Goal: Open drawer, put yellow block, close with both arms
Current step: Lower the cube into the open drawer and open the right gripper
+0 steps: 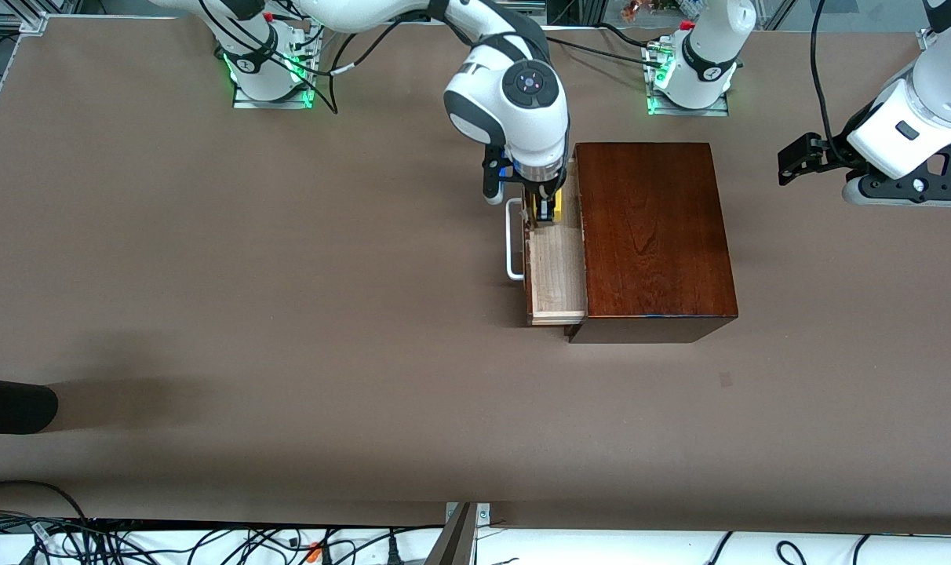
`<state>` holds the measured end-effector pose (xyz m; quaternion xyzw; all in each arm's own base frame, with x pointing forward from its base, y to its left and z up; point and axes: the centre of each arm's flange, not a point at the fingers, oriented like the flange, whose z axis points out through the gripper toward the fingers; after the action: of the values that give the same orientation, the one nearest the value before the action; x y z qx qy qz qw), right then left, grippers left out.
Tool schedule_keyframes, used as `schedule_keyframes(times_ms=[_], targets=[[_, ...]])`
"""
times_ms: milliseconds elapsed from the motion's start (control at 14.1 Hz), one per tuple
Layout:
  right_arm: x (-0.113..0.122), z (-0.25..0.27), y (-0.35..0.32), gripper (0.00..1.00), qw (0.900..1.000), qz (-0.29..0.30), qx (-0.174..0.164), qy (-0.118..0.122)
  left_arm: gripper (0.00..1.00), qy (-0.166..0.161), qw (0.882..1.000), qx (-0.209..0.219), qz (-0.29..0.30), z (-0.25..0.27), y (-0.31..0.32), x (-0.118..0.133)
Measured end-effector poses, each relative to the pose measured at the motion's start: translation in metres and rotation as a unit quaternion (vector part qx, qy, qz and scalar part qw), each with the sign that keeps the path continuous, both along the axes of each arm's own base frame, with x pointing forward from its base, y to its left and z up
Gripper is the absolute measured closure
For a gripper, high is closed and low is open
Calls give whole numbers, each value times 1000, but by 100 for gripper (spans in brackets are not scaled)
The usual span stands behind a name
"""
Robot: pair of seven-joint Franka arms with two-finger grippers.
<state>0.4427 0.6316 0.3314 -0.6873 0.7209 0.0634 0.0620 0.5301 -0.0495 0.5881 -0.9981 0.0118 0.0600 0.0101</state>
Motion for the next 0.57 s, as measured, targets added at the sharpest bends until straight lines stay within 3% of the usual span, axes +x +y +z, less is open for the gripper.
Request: schedule_keyframes(times_ms=[426, 568], targets=[[0, -19, 4, 44, 1000, 1, 1, 1, 0, 0, 1000, 0, 0, 0, 0, 0], [1, -21, 3, 30, 1000, 0, 0, 0, 0, 0, 1000, 0, 0, 0, 0, 0]])
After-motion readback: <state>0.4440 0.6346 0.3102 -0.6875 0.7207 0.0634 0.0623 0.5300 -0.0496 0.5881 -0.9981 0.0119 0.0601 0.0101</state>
